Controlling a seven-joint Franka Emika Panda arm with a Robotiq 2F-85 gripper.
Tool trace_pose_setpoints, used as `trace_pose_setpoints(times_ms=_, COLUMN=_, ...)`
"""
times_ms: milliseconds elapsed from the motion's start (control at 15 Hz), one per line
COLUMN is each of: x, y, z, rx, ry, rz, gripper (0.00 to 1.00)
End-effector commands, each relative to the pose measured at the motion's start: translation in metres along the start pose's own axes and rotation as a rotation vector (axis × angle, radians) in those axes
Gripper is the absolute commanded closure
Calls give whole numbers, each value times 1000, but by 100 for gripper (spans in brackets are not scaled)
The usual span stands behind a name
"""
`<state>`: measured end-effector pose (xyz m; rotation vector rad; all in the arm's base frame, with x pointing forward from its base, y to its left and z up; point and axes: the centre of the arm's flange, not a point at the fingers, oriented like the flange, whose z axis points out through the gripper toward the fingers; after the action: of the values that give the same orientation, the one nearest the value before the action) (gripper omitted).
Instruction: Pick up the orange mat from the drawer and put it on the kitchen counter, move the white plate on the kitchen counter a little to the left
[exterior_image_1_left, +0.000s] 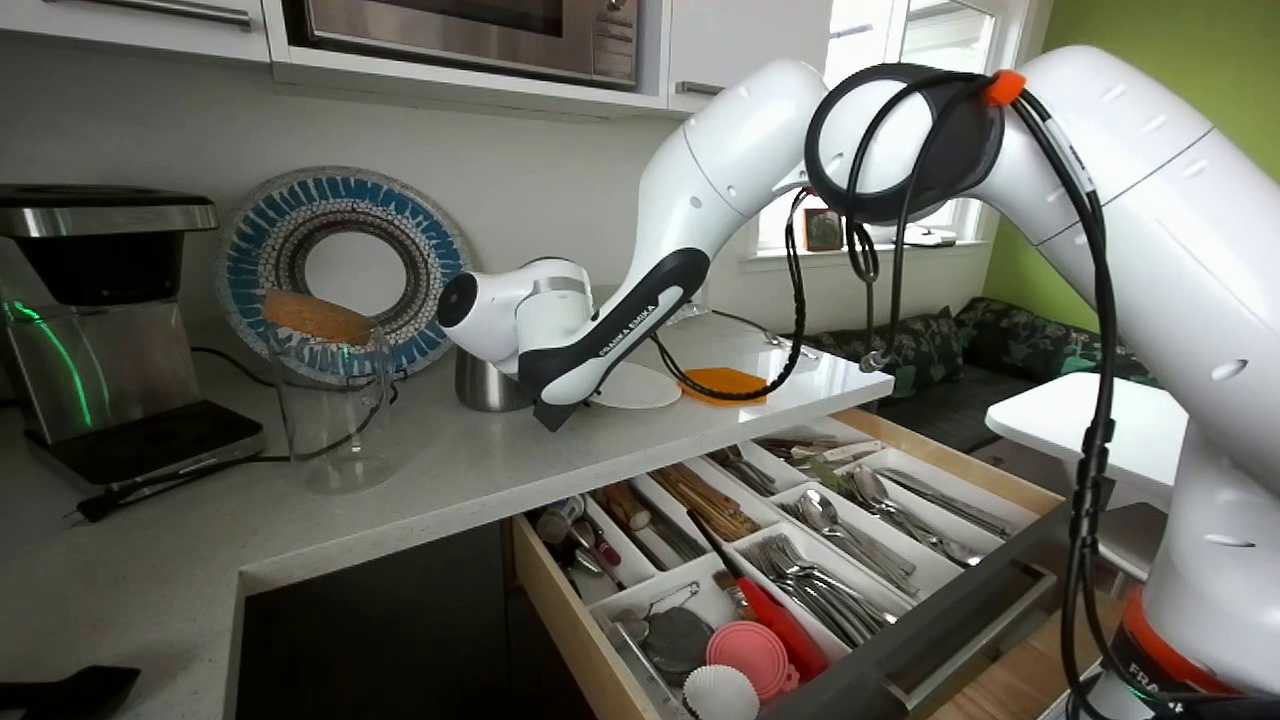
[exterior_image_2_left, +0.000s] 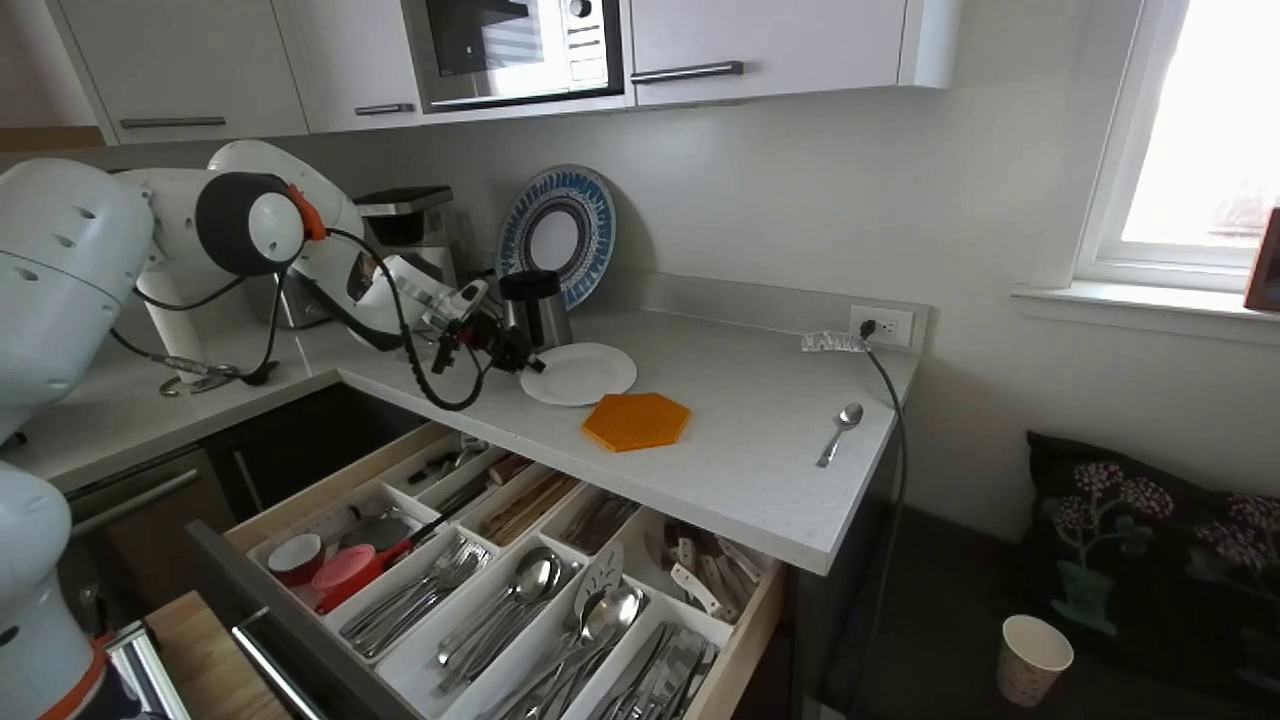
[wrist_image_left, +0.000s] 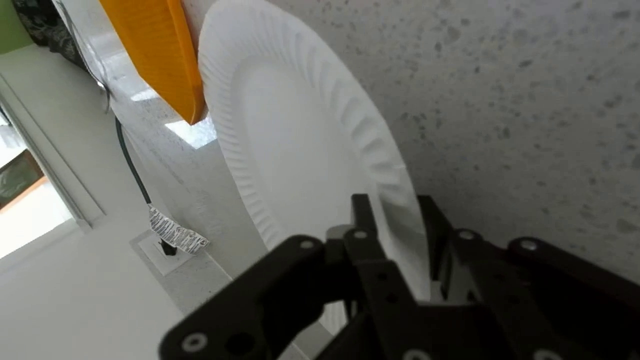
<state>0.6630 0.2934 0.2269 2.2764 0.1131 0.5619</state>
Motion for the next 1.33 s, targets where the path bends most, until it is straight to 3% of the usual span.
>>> trace_pose_setpoints(times_ms=0, x=1, y=0, z=8, rx=30, ry=-6, rz=-9, gripper=99)
trace_pose_setpoints(times_ms=733, x=10, y=-4, z=-44, rx=118, ry=74, rz=-59, gripper=100)
trace_pose_setpoints(times_ms=800, x=9, y=-4, z=-44, rx=112, ry=68, rz=-59, gripper=95)
trace_pose_setpoints(times_ms=867, x=9, y=-2, z=-43, rx=109, ry=65, rz=-56, gripper=73)
trace_pose_setpoints(times_ms=1000, x=9, y=1, z=-40, rx=97, ry=57, rz=-51, gripper=70)
trace_pose_setpoints(times_ms=1267, x=9, y=12, z=-34, rx=96, ry=43, rz=-40, gripper=40)
